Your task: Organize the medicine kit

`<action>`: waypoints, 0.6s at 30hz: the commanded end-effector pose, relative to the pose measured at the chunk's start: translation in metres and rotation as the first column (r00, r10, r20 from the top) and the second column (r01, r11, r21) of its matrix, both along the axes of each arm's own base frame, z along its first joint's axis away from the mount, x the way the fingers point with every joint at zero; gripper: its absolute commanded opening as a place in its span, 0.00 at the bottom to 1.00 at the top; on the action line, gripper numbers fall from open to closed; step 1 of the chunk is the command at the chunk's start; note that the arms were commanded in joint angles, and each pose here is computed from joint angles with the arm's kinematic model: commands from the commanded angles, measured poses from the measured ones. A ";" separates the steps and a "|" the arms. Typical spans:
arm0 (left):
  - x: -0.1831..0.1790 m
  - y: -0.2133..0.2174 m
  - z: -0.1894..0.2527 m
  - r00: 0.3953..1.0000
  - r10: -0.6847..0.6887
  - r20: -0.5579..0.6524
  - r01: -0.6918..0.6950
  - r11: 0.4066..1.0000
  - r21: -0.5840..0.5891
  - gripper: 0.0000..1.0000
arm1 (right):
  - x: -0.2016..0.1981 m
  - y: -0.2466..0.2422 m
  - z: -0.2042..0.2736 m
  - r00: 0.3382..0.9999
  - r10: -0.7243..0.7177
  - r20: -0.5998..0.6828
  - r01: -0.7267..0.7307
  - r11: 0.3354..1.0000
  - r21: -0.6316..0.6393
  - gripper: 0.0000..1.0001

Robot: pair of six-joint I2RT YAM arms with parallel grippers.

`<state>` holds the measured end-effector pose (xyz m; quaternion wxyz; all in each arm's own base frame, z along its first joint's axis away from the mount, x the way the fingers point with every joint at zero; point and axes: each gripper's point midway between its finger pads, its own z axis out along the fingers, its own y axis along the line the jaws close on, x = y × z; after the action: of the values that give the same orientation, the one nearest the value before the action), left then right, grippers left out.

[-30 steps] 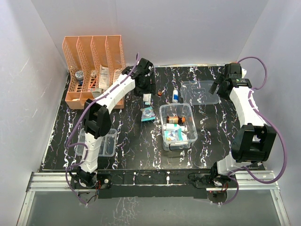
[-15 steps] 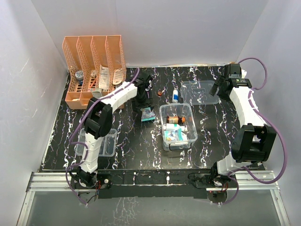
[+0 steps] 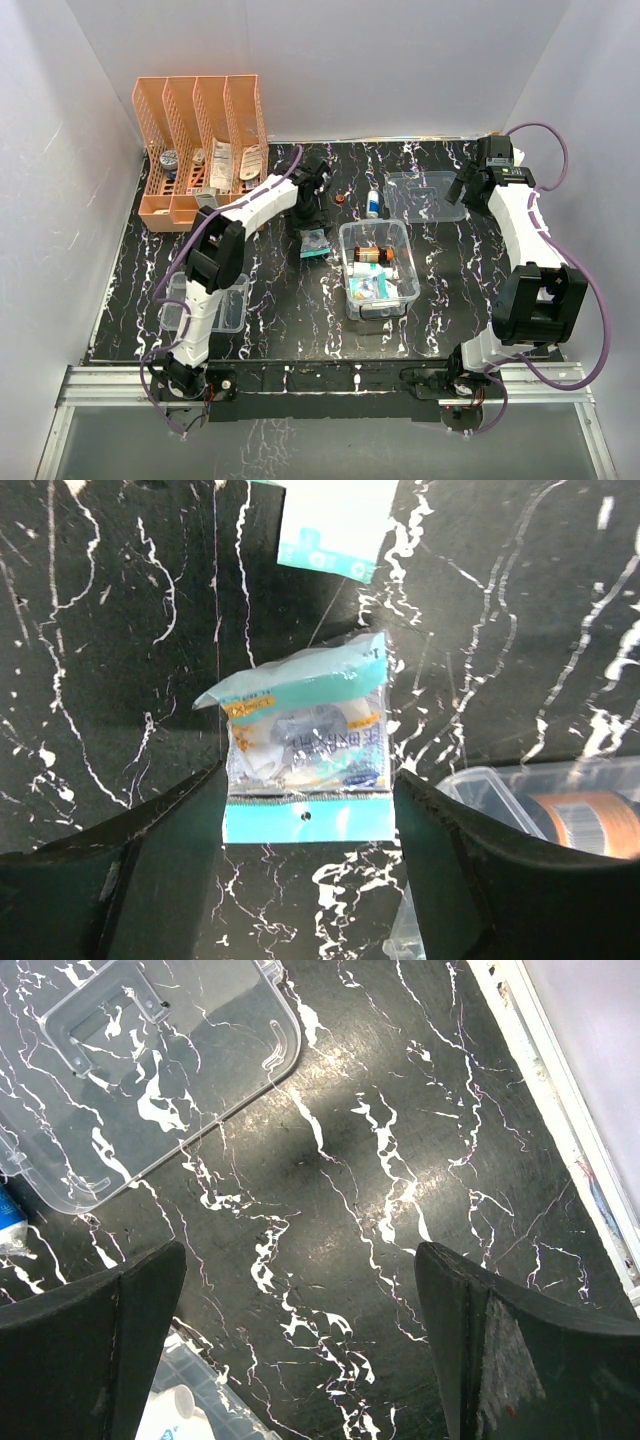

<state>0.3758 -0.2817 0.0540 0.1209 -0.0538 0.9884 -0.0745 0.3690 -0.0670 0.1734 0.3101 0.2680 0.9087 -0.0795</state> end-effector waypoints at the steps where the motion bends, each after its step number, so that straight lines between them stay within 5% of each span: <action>1: -0.001 -0.003 -0.010 1.000 0.002 -0.009 -0.002 0.999 0.043 0.65 | 0.003 -0.004 0.024 0.997 0.001 0.071 0.002 0.999 -0.035 0.98; 11: 0.002 -0.004 -0.024 1.000 -0.026 -0.009 0.027 0.996 0.084 0.64 | -0.002 -0.004 0.023 0.998 0.021 0.059 -0.018 0.999 -0.045 0.98; 18: -0.013 0.003 -0.024 0.999 -0.034 -0.035 0.038 0.994 0.100 0.37 | -0.005 -0.001 0.018 0.998 0.054 0.037 -0.053 0.998 -0.043 0.98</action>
<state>0.3749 -0.2874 0.0241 0.1122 -0.0376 0.9921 -0.0416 0.3653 -0.0683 0.1793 0.3143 0.2525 0.9112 -0.0851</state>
